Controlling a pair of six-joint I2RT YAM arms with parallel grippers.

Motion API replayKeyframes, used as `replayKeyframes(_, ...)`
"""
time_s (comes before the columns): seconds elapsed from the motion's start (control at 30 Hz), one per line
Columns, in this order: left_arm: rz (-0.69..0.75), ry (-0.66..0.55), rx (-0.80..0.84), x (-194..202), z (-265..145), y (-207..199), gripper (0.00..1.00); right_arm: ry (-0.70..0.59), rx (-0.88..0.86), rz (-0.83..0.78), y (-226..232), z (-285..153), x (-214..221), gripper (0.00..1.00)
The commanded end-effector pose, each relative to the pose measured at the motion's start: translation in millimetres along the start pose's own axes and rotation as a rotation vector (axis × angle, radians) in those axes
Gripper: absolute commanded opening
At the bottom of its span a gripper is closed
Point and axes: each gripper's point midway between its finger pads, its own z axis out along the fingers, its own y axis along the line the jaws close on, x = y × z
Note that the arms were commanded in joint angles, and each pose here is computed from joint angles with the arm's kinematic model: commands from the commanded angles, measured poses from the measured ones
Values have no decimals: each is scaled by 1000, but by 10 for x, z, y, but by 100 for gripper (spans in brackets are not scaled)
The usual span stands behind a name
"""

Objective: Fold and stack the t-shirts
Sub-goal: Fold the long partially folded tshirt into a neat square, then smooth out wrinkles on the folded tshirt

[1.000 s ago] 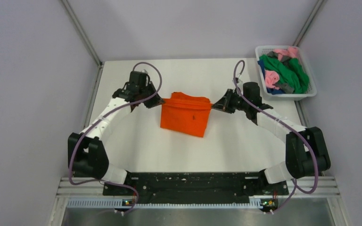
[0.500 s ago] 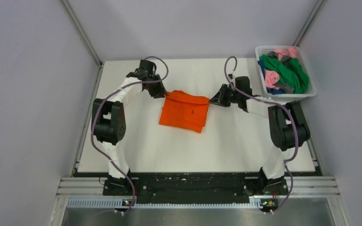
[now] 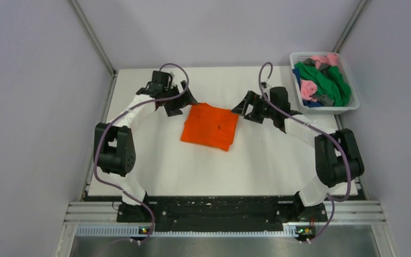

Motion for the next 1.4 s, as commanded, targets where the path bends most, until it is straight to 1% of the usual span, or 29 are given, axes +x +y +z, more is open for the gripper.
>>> replayKeyframes(0.0,30,-6,153,171,-106,-313,99,129,-376,-84,991,-217,630,99)
replayKeyframes(0.1,-12,52,176,409,20,-327,99,199,-436,-83,1218,-157,996,99)
replayKeyframes(0.17,-30,80,179,572,140,-309,99,205,-434,-52,1270,-62,1115,99)
replayKeyframes(0.23,-49,117,173,720,252,-251,99,219,-418,-22,1216,22,1214,99)
replayKeyframes(0.37,-88,145,90,892,429,36,99,257,-325,15,878,159,1428,99)
replayKeyframes(0.5,-116,195,38,1140,511,289,99,306,-218,48,455,219,1695,98)
replayKeyframes(0.67,-101,188,-72,1311,390,583,99,312,-85,86,-63,109,1829,98)
replayKeyframes(0.8,-104,188,-115,1501,204,730,99,328,-18,69,-290,-65,1965,98)
replayKeyframes(0.9,-100,198,-101,1713,48,717,99,319,-48,35,-203,-181,1930,98)
replayKeyframes(0.97,-84,182,-106,1800,-52,698,99,301,-62,-10,-125,-245,1853,98)
replayKeyframes(1.07,-52,112,-144,1691,-197,684,99,252,-32,-80,-53,-301,1647,98)
replayKeyframes(1.23,-30,8,-220,1435,-389,695,99,166,-90,-136,233,-472,1363,98)
replayKeyframes(1.37,-25,-63,-353,1256,-511,858,99,109,-42,-169,202,-600,1248,98)
